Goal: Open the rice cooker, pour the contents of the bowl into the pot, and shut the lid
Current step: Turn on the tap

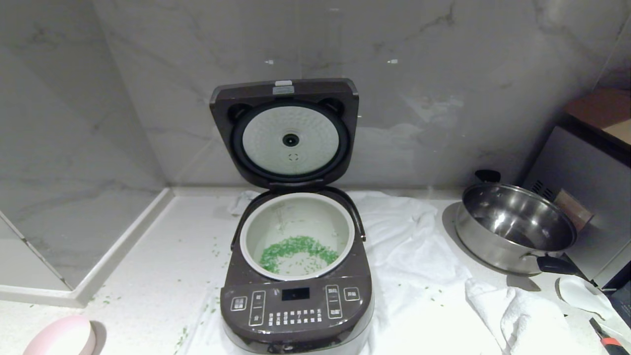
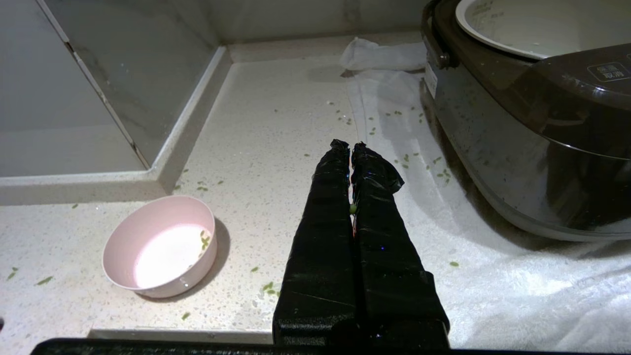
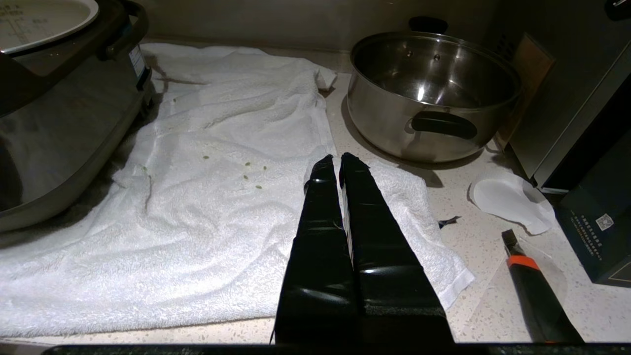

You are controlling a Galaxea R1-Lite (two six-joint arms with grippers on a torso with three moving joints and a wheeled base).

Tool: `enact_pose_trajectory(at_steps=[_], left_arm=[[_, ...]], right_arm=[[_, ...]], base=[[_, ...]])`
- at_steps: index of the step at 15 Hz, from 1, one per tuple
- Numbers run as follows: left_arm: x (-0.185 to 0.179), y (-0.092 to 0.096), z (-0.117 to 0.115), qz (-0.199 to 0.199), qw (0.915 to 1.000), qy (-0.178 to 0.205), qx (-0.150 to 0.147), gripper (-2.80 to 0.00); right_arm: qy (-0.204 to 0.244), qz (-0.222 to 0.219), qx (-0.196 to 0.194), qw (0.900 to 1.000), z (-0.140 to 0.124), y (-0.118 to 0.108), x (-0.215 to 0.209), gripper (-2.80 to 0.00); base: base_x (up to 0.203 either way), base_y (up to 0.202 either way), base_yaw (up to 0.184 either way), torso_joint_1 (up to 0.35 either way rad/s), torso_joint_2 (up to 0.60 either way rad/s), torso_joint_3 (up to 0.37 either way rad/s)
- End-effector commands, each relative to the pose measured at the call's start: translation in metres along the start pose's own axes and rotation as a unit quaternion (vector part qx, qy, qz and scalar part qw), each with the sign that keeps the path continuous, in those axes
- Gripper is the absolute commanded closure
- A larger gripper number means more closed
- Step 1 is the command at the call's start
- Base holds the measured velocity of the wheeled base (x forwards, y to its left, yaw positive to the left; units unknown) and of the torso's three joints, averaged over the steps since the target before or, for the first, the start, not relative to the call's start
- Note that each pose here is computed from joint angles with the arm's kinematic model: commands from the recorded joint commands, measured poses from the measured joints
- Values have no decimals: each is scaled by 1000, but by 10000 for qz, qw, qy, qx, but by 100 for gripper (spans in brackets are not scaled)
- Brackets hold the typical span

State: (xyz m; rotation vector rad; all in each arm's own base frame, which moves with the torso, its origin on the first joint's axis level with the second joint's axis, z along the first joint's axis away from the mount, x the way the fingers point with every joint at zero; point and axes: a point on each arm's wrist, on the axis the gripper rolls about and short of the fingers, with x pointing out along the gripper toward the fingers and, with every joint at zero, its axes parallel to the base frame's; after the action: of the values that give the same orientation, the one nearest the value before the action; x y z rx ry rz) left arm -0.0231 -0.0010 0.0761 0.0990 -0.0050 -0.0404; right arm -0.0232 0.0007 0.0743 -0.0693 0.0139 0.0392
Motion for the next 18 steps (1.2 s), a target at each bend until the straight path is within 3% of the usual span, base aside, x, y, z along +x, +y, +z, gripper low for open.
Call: enact_pose_trajectory(at_steps=[1,7,15,18], left_arm=[[0,0,0,-2,10000,7,4,0],[0,0,0,4,10000,1,-4,0],[0,0,0,4,10000,0,-4,0],[0,0,0,3,10000,7,-12,0]], right_arm=[[8,2,3,10000,0,0,0,0],[8,-1,11,10000,0,0,0,0],[1,-2,18,10000,0,0,0,0],[-22,-3,-15,10000,1,0,0,0]], base=[[0,0,0,0,0,0],[-16,0,0,3,2,-1],[-191,0,-2,0,2,2],[-28,0,-2,-7,-1,3]])
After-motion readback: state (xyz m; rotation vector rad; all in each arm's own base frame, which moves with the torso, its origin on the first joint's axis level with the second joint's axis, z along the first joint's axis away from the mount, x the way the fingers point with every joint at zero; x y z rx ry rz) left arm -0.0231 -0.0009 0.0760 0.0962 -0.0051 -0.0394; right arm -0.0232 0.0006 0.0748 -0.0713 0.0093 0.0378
